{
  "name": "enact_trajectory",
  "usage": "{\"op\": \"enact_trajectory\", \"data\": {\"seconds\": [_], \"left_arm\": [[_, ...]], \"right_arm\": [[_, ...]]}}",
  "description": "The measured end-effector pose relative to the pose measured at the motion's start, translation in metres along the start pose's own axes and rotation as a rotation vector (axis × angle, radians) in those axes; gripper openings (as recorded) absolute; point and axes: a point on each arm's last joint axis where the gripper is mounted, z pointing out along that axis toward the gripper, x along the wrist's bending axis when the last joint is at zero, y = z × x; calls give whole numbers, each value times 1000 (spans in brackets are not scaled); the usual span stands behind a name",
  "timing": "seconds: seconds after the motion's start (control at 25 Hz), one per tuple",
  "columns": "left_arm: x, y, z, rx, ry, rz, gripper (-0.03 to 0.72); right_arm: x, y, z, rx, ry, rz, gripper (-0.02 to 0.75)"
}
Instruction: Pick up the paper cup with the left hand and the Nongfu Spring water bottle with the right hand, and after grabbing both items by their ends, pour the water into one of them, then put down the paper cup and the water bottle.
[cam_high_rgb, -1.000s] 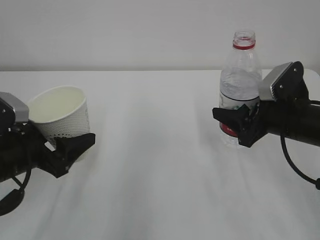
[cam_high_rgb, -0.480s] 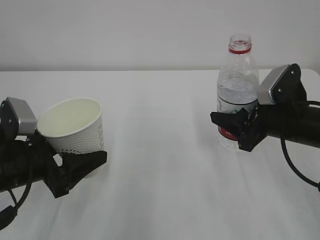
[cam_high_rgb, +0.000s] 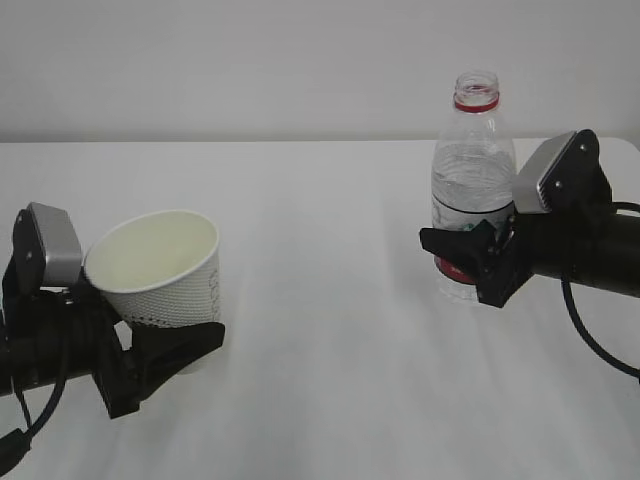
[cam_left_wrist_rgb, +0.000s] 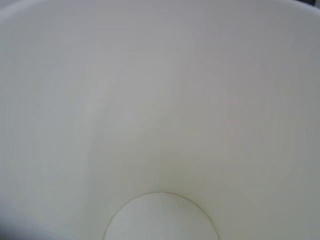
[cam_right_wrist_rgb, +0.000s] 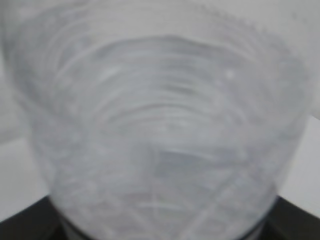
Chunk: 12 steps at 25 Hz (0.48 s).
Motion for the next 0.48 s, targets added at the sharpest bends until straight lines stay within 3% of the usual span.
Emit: {"op": "enact_trajectory", "data": {"seconds": [0.48], "left_arm": [[-13, 15, 22, -41, -84, 62, 555]], "right_arm": [[1, 0, 0, 2, 13, -11, 491]]}}
